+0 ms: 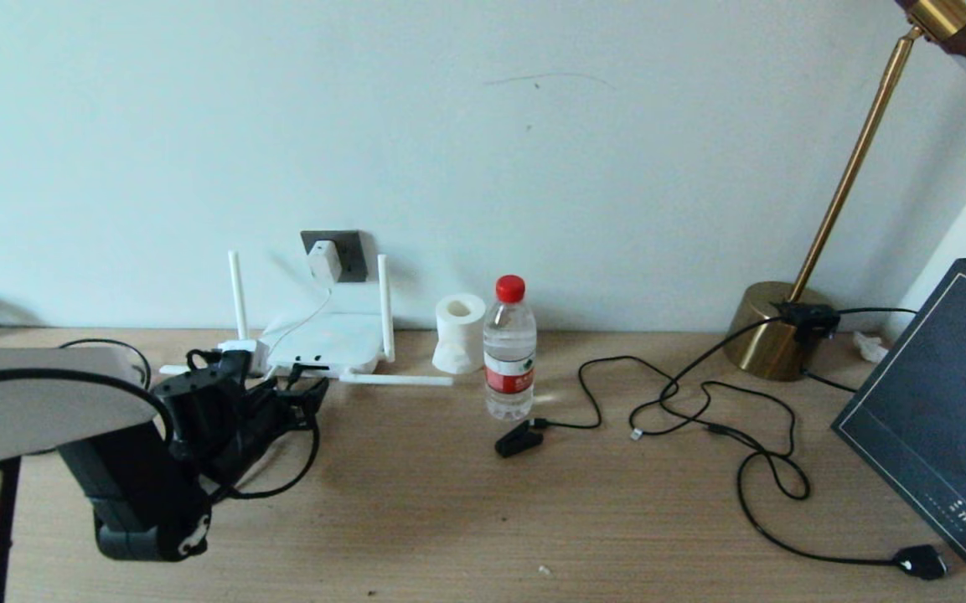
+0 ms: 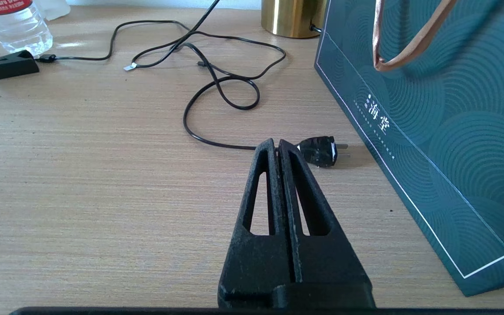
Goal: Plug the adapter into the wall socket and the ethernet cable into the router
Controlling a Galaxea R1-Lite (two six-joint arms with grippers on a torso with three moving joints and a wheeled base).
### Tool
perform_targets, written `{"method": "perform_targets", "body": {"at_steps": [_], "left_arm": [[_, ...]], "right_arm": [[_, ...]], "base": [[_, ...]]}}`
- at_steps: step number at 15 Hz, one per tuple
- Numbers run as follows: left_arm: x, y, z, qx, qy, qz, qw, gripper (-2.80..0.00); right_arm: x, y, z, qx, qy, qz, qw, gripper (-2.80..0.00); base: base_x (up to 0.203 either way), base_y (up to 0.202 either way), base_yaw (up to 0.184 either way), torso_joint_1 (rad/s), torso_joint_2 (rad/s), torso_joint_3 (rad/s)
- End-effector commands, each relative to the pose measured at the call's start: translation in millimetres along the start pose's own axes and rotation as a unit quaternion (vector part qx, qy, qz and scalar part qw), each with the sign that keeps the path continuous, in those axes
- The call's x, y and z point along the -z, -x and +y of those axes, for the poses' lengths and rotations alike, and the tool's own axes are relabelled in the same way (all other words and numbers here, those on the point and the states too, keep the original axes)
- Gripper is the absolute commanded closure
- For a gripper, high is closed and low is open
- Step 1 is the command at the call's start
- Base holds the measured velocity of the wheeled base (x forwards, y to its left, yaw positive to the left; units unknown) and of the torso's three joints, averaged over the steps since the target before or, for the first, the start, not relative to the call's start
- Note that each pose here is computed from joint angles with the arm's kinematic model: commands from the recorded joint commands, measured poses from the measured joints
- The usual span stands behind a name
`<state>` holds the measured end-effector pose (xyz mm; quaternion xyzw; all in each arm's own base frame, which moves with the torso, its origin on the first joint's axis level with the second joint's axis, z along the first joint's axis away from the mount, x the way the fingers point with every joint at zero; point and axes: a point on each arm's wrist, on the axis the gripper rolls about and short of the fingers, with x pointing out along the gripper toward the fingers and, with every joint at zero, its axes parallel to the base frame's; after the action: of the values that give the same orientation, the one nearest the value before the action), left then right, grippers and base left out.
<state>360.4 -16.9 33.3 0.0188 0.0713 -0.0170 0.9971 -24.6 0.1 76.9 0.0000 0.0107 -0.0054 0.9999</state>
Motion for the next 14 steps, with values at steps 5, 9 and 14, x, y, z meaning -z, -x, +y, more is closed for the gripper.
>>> {"method": "perform_targets", "body": {"at_steps": [5,9,14], "left_arm": [[9,21,-2.4,0.004,-0.008,0.026,0.9996,-2.8],[-11,44,-10.2,0.02,-0.007,0.011,0.9997,-2.8],[-69,92,-22.2,0.044,-0.003,-0.076,0.9962,0.0]], "right_arm": [[0,0,0,0.0,0.0,0.001,1.0,0.0],[0,0,0,0.0,0.0,0.001,1.0,0.0],[0,0,0,0.0,0.0,0.001,1.0,0.0]], "base": [[0.0,0.0,0.0,0.0,0.0,0.0],[0.0,0.0,0.0,0.0,0.0,0.0],[0.0,0.0,0.0,0.0,0.0,0.0]]}}
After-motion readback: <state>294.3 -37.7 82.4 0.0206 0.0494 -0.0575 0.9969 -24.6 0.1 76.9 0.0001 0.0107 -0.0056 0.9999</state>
